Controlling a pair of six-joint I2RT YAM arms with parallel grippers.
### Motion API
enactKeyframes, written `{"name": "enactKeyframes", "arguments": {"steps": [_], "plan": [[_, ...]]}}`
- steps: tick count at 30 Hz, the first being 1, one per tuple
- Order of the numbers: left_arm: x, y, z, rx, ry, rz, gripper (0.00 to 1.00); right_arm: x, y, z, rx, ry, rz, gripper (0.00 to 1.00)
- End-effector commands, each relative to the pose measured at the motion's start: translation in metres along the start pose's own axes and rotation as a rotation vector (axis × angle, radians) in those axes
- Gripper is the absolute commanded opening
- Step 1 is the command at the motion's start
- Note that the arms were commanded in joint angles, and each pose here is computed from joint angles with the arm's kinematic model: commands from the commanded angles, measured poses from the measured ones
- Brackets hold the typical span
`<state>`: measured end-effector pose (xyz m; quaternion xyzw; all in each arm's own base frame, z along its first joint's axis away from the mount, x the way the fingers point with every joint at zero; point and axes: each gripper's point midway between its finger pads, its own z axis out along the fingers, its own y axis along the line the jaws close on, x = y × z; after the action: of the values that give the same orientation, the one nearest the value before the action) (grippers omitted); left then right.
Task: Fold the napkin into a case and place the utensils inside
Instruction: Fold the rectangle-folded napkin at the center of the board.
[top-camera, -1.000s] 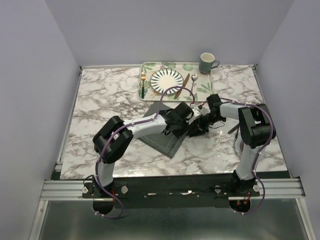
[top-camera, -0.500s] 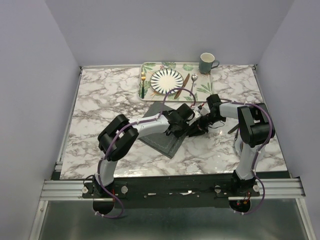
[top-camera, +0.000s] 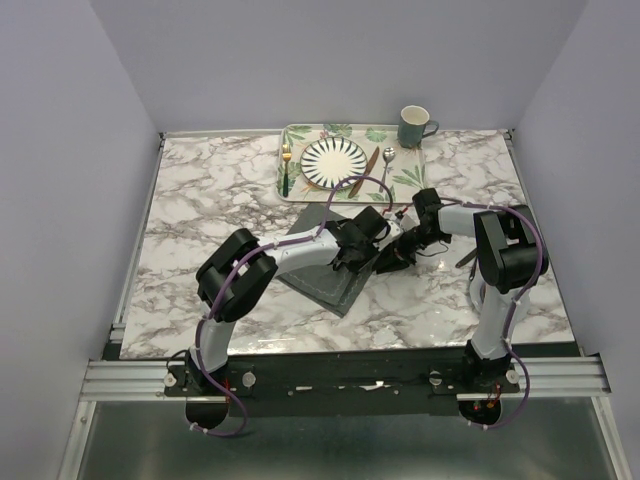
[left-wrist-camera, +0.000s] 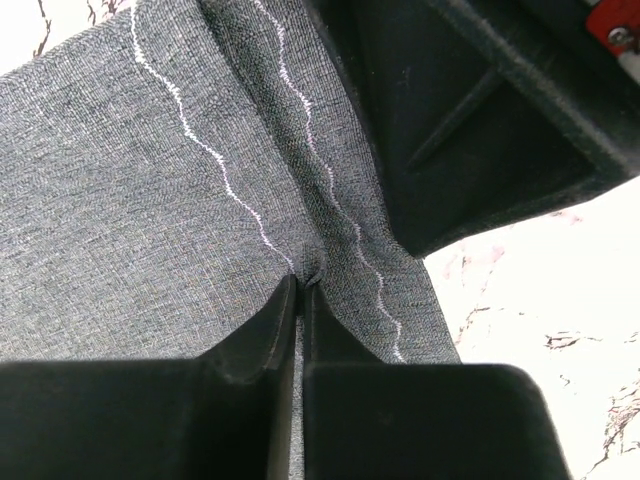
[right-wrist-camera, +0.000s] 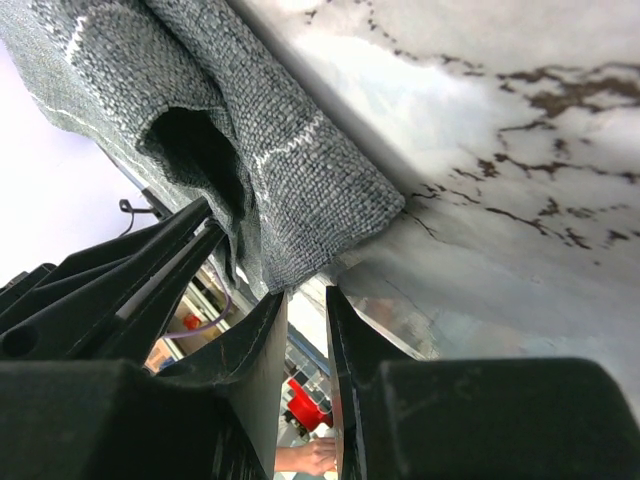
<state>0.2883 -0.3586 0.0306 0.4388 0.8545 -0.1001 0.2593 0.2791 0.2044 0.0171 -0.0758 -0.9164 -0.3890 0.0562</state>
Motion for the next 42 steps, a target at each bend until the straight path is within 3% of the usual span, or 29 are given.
{"name": "enactKeyframes", "arguments": {"steps": [1,3,14,25,33,42], "plan": [[-0.01,-0.002,-0.006,0.015,-0.02,0.016,0.05,-0.008,-0.022,0.009,0.084,-0.022,0.0,0.31],[-0.01,-0.003,-0.007,0.017,-0.022,0.013,0.0,-0.008,-0.023,0.009,0.086,-0.022,-0.001,0.31],[-0.035,-0.016,-0.03,0.09,-0.09,-0.044,0.0,-0.007,-0.027,0.011,0.096,-0.018,0.008,0.3],[-0.032,-0.021,-0.033,0.116,-0.078,-0.055,0.0,-0.007,-0.028,0.011,0.104,-0.02,0.004,0.29],[-0.038,-0.026,-0.041,0.14,-0.089,-0.075,0.0,-0.006,-0.031,0.009,0.12,-0.026,0.004,0.19],[-0.045,-0.032,-0.039,0.172,-0.085,-0.101,0.0,-0.006,-0.031,0.01,0.119,-0.023,0.004,0.15]]}}
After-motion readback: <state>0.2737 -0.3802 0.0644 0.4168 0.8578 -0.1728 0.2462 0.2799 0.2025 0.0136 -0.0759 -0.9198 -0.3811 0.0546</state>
